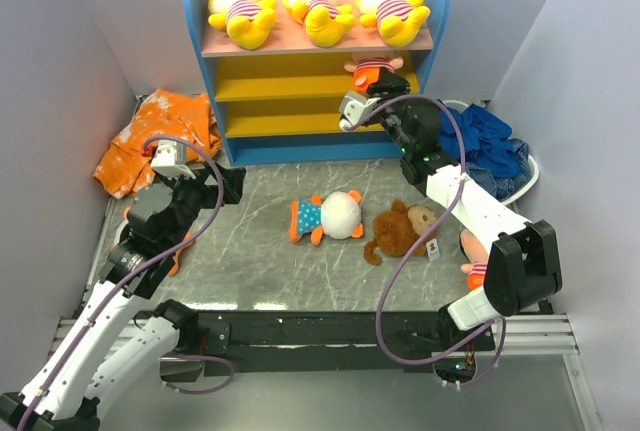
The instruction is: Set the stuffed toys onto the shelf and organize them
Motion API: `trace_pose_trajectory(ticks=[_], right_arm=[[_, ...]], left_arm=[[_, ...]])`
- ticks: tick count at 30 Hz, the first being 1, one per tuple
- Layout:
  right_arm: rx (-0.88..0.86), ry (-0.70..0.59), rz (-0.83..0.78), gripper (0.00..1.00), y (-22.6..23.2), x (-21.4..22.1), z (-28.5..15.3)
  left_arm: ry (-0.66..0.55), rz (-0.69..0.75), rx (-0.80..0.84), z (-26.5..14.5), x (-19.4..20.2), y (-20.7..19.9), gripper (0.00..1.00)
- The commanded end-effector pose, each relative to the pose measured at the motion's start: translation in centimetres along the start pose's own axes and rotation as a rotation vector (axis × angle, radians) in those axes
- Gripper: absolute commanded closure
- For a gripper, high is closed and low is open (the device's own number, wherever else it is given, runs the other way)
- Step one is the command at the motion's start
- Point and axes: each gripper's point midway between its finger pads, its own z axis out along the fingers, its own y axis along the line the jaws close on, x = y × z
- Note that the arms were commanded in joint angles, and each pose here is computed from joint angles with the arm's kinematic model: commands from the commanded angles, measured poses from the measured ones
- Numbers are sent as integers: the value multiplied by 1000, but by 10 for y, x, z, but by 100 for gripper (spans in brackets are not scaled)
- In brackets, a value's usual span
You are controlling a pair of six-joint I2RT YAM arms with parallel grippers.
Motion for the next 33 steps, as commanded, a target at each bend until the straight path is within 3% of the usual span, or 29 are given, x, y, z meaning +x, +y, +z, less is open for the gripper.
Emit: trace_pose_trajectory(ticks=[1, 10, 14, 17, 19, 22, 29, 31, 32, 33], right_arm=[[89, -3, 21, 43, -19, 2, 2], [145, 7, 39, 67, -27, 5, -1], [132, 21, 48, 73, -23, 10, -2], [124, -2, 69, 71, -22, 5, -7], [103, -19, 107, 61, -22, -1, -13], [79, -58, 157, 53, -18, -9, -19], [32, -111, 283, 52, -13, -25, -30], [1, -139, 319, 58, -3, -33, -30], [-17, -146, 347, 64, 4, -36, -28], [-46, -148, 359, 77, 14, -35, -24]], left_arm=[[-36, -2, 40, 0, -9, -8, 3], [-49, -6, 31, -2, -11, -6, 4], [-48, -5, 32, -2, -11, -7, 4], [-51, -5, 32, -2, -12, -7, 4], [-53, -6, 32, -2, -12, -7, 4], [-55, -8, 35, -3, -13, -7, 4], [-55, -8, 35, -4, -12, -7, 4], [-56, -5, 36, -4, -12, -7, 4], [-61, -6, 36, -4, -14, -7, 4], [-64, -7, 34, -4, -15, -7, 4]])
